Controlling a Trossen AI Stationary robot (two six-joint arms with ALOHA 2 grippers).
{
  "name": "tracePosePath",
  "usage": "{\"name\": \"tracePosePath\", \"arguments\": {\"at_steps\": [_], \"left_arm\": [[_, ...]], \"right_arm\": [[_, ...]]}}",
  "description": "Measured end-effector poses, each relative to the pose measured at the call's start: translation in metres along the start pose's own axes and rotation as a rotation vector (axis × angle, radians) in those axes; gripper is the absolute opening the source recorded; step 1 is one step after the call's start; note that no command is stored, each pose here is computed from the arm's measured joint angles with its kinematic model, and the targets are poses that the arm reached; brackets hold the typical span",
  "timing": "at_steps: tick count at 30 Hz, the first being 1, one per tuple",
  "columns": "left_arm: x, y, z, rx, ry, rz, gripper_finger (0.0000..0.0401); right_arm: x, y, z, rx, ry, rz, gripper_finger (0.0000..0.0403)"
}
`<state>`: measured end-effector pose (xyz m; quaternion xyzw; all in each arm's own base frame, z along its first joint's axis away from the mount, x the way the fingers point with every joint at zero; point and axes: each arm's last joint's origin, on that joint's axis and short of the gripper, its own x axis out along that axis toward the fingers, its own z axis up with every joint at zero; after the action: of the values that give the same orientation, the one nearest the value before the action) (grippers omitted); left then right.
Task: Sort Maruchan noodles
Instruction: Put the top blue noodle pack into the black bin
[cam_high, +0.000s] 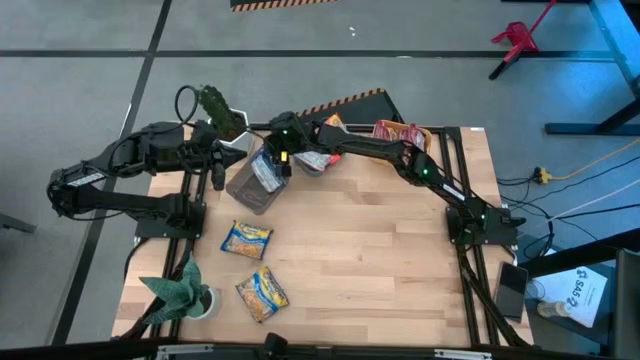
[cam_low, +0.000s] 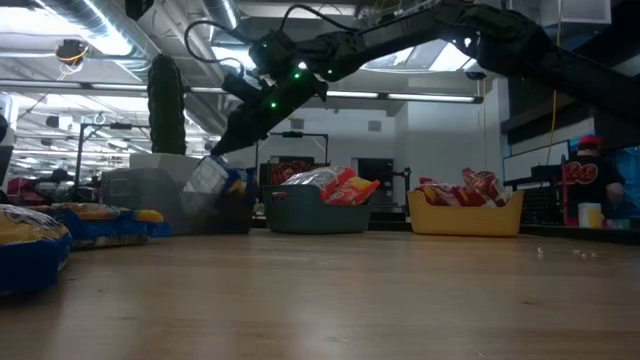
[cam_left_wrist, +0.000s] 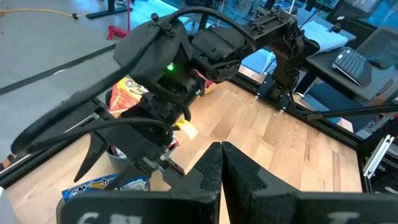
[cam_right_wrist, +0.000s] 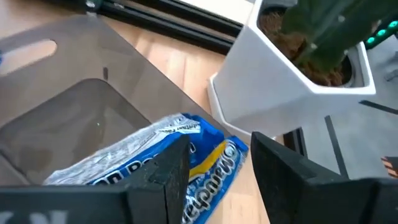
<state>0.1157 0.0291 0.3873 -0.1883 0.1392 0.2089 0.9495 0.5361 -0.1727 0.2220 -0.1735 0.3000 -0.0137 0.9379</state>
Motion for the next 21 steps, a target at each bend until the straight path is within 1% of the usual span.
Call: {"name": "tracePosePath", "arguments": {"at_steps": [4,7,9,11,13,15,16,17,19,20,21], "left_arm": [[0.000,0.000,0.000,0.000,0.001,0.000,0.0000],[0.000,0.000,-0.001,0.001,0.011,0.000,0.0000],[0.000,0.000,-0.001,0.000,0.013,-0.006,0.0000],[0.000,0.000,-0.001,-0.002,0.017,-0.013,0.0000],[0.000,0.000,-0.002,-0.001,0.028,-0.024,0.0000],[0.000,0.000,-0.004,0.003,0.055,-0.023,0.0000],[0.000,0.001,-0.006,0.005,0.071,-0.018,0.0000],[0.000,0.002,-0.007,0.006,0.084,-0.012,0.0000],[-0.001,0.002,-0.009,0.008,0.108,-0.004,0.0000],[-0.001,0.003,-0.010,0.007,0.117,-0.001,0.0000],[-0.001,0.003,-0.011,0.008,0.123,0.001,0.0000]], "right_arm": [[-0.009,-0.003,0.007,0.002,-0.023,0.001,0.0157],[-0.026,-0.008,0.021,0.000,-0.065,0.009,0.0157],[-0.038,-0.011,0.032,0.002,-0.095,-0.005,0.0157],[-0.049,-0.009,0.040,0.044,-0.112,0.020,0.0157],[-0.054,0.003,0.048,0.044,-0.116,0.084,0.0156],[-0.052,0.027,0.056,-0.013,-0.098,0.147,0.0156],[-0.050,0.041,0.058,-0.064,-0.072,0.171,0.0156],[-0.045,0.055,0.058,-0.117,-0.036,0.170,0.0156],[-0.036,0.077,0.058,-0.196,0.031,0.132,0.0156],[-0.032,0.085,0.055,-0.213,0.075,0.114,0.0156],[-0.028,0.089,0.055,-0.228,0.081,0.092,0.0156]]}}
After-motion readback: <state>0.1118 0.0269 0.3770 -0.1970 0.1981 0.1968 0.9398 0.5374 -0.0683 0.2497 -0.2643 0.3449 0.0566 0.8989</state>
